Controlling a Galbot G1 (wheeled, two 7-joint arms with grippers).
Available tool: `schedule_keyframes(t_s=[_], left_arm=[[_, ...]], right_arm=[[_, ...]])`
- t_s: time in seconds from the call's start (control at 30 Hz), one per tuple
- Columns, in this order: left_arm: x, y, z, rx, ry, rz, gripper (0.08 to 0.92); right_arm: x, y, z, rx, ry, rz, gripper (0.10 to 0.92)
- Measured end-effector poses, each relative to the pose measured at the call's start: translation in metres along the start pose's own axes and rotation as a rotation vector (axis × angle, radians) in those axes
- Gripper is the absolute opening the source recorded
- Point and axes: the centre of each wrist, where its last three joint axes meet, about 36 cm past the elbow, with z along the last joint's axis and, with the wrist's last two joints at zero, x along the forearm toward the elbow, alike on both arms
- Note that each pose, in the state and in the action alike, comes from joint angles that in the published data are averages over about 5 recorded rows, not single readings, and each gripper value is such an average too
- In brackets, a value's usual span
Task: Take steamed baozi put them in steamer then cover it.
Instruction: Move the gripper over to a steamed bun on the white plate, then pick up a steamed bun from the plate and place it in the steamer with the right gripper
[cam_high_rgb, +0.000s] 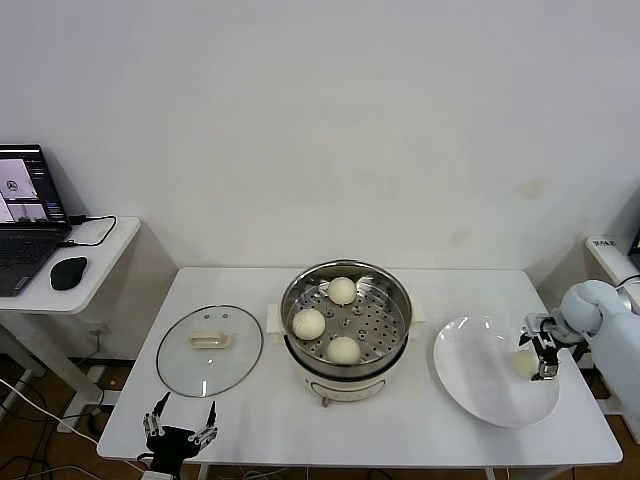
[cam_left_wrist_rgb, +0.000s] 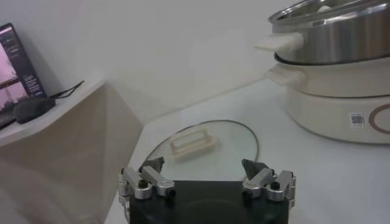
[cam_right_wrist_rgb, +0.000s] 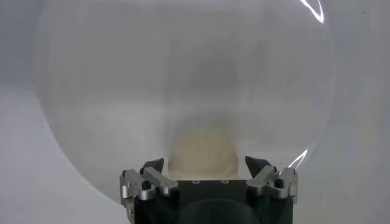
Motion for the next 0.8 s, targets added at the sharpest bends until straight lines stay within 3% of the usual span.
schedule_keyframes(t_s=[0.17, 0.57, 0.8], left_arm=[[0.0, -0.001, 0.001, 0.001, 0.004, 0.001, 0.823], [-0.001, -0.006, 0.0, 0.0, 0.002, 0.01, 0.823], [-0.001, -0.004, -0.002, -0.009, -0.008, 0.011, 0.823]], right_arm=[[-0.001, 0.001, 0.0, 0.0, 0.006, -0.002, 0.796], [0.004, 0.002, 0.005, -0.013, 0.015, 0.003, 0.505], [0.025, -0.004, 0.006, -0.024, 0.007, 0.02, 0.484]])
